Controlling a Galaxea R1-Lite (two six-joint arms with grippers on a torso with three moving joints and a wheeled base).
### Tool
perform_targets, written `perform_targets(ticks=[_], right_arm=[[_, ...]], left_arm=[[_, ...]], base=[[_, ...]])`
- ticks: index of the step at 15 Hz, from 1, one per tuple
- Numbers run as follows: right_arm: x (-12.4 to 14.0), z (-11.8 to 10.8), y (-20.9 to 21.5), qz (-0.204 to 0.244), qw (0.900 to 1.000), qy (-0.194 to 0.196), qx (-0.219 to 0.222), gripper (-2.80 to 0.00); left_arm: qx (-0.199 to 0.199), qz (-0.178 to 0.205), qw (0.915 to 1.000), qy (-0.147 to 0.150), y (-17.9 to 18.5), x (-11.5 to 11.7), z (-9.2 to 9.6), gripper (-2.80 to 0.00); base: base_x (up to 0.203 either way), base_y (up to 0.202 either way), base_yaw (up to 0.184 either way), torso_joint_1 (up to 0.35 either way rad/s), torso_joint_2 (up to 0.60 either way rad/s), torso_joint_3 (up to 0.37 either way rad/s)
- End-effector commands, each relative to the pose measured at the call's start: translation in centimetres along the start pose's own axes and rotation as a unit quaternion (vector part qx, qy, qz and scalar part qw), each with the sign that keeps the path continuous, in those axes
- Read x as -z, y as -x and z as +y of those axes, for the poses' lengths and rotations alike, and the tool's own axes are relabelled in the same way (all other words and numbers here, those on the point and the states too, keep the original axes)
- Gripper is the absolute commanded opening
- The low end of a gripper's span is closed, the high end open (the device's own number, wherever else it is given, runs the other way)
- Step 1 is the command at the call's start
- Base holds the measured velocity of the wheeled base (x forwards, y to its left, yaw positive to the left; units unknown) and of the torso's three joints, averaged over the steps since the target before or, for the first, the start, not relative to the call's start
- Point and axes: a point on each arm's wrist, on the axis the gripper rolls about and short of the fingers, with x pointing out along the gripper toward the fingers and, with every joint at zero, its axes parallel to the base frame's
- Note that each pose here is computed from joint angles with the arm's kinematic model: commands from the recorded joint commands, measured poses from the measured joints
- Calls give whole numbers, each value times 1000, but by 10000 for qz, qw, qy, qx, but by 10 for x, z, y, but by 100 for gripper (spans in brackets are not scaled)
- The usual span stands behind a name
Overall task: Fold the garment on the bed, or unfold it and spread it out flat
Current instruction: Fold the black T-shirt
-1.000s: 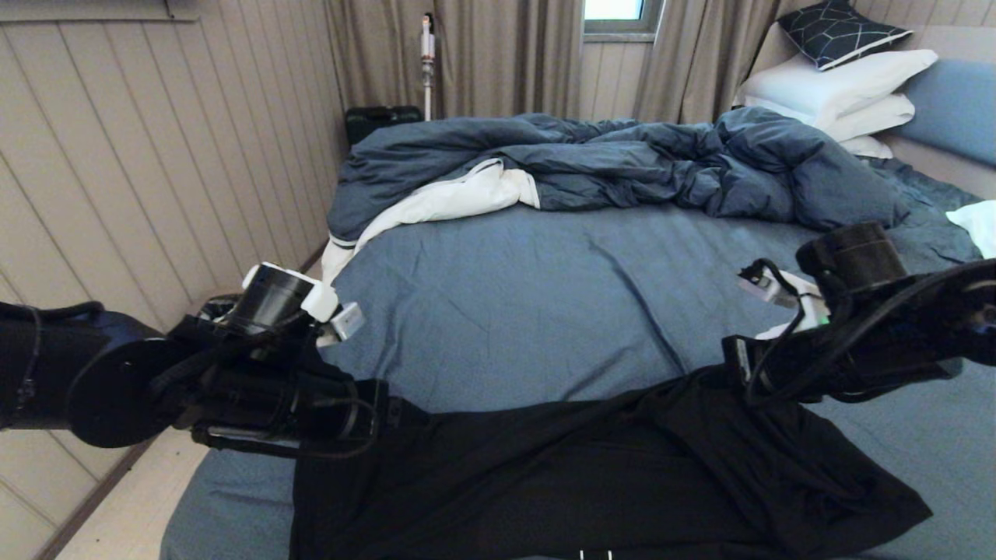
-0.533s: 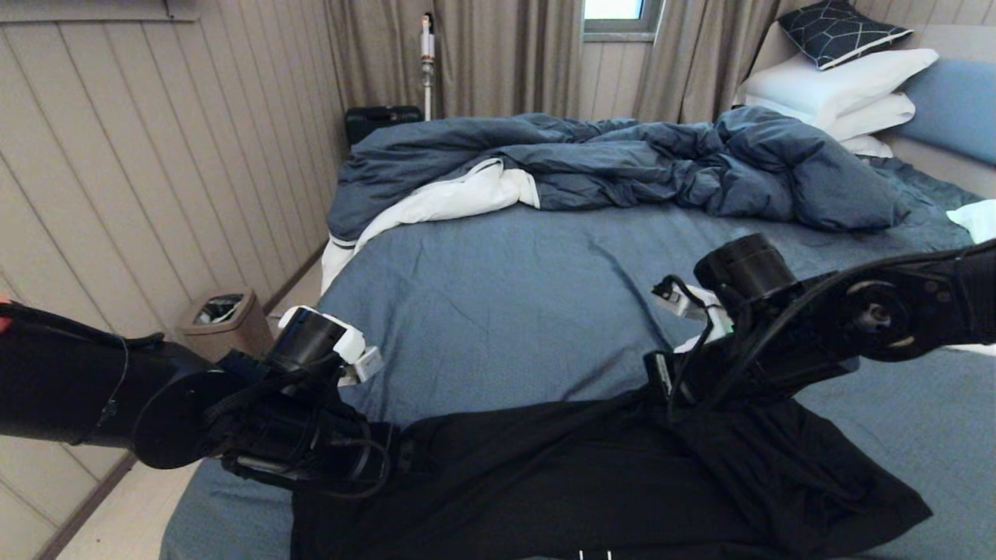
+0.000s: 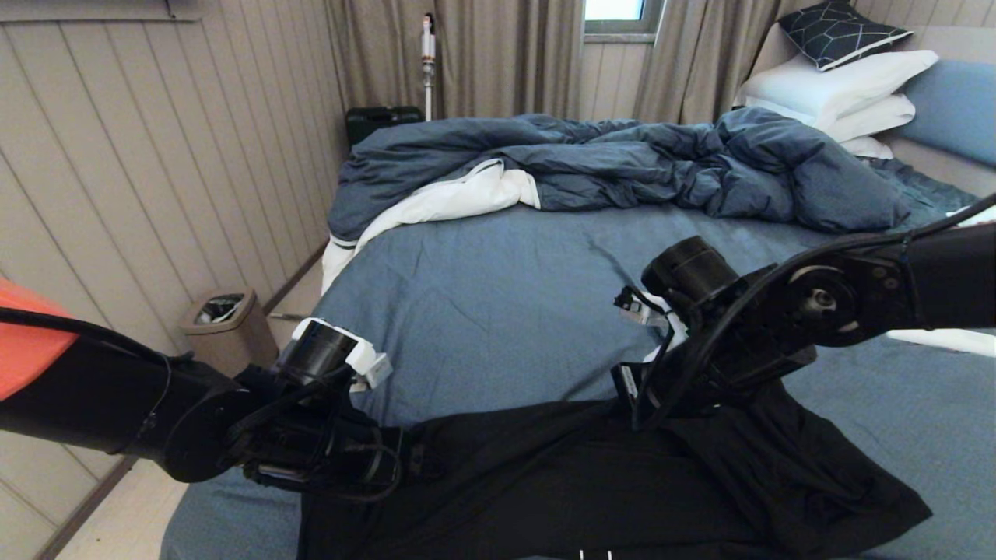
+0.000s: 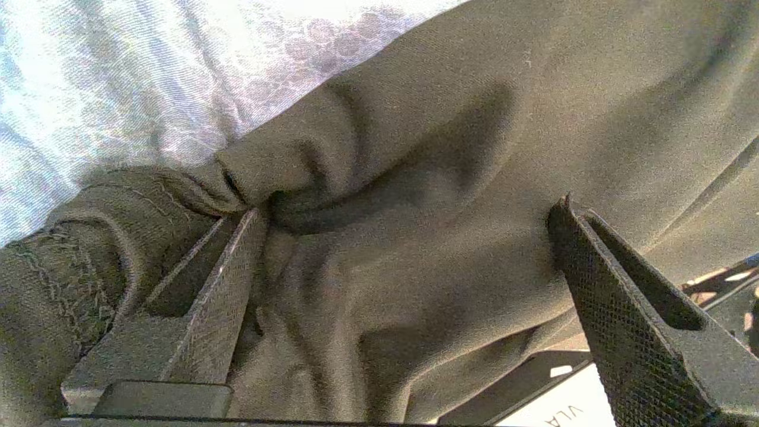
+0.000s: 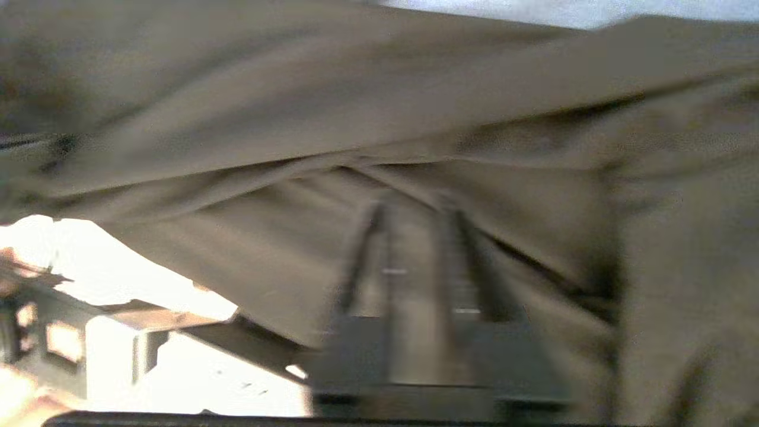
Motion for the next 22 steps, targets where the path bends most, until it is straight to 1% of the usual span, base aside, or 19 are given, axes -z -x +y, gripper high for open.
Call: perform_targets(ticks=[1,3,6,7,13,16,18,19,22], right_arm=[[1,0,2,21,10000,-15,25,0],[2,-3,5,22,9999,-70,88,0],[6,-7,-1,137,9995,-118,266,0],[6,-8,-4,180,9993,-124,293,-280],[9,-11,-13,310,9986,-202,377,-280],[10,-12,-12,275,9982,-198,489,-280],[10,-12,-10,146,9965,-169,810,-280],[10,-12,-12,125,9958,-160,896,-280],[8,-13,-19,189,9954,-206,914,-280]], left_arm=[[-18,51,10000,30,-3,1,1,0],[-9,45,10000,36,-2,1,1,0],[-7,39,10000,34,-1,2,1,0],[-8,47,10000,36,-1,2,1,0],[-12,56,10000,39,-2,2,1,0],[-14,61,10000,40,-3,2,2,0],[-9,48,10000,36,-2,2,1,0],[-6,42,10000,38,-1,2,1,0],[-7,64,10000,48,-3,2,1,0]], base=[[0,0,0,0,0,0],[0,0,0,0,0,0],[0,0,0,0,0,0],[0,0,0,0,0,0],[0,0,0,0,0,0],[0,0,0,0,0,0],[0,0,0,0,0,0],[0,0,0,0,0,0],[0,0,0,0,0,0]])
